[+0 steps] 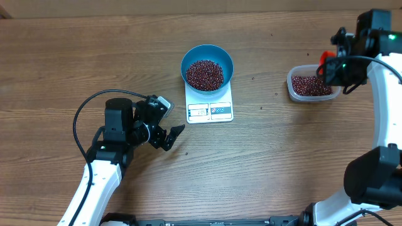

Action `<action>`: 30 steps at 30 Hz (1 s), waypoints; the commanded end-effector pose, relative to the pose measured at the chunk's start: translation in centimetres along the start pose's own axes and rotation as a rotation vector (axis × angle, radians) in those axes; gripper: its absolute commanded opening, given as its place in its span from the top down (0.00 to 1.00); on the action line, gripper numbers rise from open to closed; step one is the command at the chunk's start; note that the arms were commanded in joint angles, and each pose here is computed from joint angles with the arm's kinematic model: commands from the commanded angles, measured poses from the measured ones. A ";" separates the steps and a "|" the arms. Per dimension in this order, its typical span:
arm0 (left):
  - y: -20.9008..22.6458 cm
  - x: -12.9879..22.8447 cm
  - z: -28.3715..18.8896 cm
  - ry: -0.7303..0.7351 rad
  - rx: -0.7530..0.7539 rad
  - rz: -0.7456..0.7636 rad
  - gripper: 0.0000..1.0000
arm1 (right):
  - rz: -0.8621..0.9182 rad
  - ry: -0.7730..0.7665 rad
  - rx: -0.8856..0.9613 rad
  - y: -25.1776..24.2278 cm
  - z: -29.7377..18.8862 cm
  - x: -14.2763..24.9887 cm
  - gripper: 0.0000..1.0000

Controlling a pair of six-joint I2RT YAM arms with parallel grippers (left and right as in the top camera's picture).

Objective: Scoop item into bowl and weigh 150g on scale
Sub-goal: 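Dip the scoop into the tub for a small amount of beans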

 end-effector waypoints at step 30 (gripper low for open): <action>-0.2 -0.2 0.1 -0.004 0.014 -0.005 0.00 | -0.076 -0.027 -0.074 -0.2 8.7 1.6 0.96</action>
Point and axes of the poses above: each gripper's point midway between its finger pads, its own z axis out along the fingers, its own y axis along the line the jaws close on, x = y × z, the point moved 9 cm from there along -z, back along the fingers
